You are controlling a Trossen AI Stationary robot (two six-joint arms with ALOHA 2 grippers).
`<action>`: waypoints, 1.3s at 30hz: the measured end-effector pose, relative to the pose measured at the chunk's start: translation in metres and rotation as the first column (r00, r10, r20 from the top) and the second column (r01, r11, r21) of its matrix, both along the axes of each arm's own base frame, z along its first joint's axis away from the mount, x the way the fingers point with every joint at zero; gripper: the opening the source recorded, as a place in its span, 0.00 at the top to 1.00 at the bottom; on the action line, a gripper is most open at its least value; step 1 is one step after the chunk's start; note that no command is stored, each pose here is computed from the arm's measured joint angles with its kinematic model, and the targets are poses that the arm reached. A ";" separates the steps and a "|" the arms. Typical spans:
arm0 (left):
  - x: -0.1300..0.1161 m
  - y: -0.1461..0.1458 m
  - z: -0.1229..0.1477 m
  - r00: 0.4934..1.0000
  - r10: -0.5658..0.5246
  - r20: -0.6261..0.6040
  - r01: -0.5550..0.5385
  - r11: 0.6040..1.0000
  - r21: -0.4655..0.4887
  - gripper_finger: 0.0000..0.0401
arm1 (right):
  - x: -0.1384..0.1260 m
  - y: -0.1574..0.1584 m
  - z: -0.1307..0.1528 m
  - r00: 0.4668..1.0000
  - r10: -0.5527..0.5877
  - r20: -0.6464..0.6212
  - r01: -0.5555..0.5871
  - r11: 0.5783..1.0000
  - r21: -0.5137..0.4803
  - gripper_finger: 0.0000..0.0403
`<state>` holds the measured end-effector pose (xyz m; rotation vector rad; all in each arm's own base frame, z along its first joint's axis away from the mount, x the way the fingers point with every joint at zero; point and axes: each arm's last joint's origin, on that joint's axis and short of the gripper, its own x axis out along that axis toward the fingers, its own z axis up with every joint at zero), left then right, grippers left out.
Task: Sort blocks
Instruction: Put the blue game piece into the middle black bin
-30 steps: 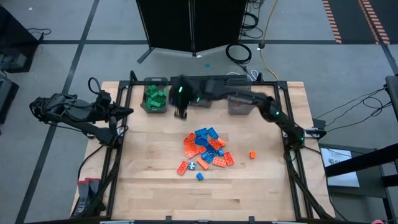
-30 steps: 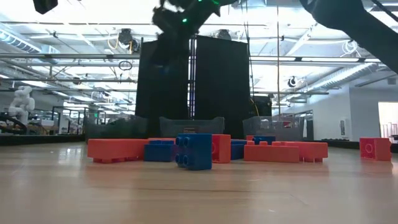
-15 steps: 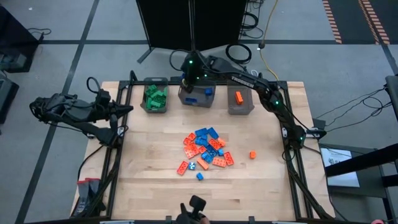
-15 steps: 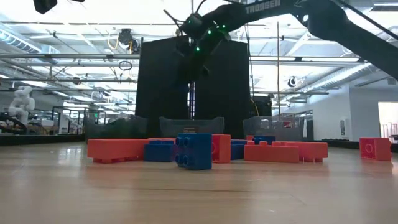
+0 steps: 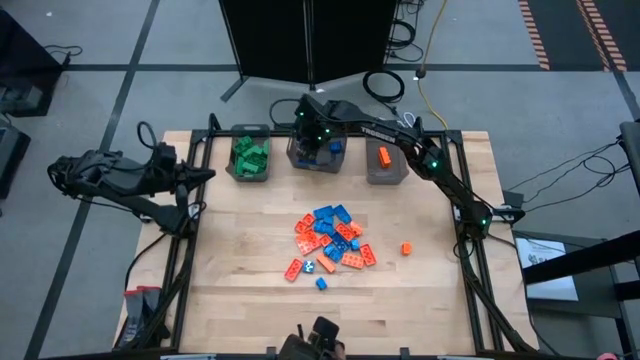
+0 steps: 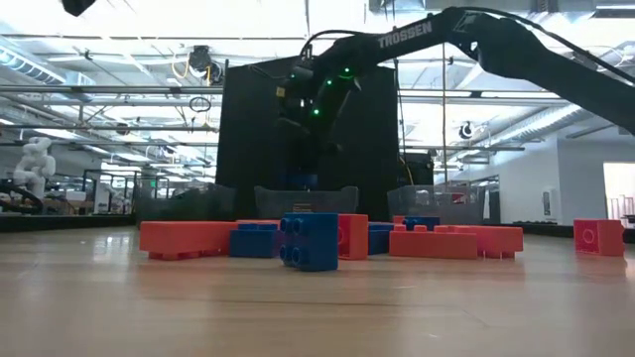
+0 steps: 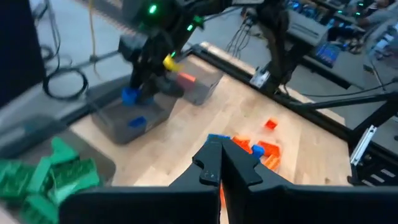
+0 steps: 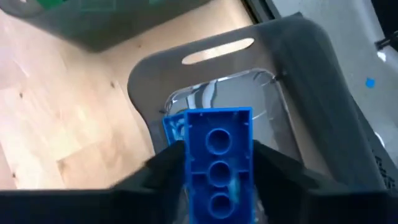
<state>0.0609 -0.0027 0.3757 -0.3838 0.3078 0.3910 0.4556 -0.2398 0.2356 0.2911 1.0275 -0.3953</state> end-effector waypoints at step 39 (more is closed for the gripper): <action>0.070 -0.022 0.233 0.195 -0.092 0.977 -0.715 0.669 0.205 1.00 | -0.041 0.128 0.080 0.909 0.299 -0.290 -0.275 0.954 0.121 0.33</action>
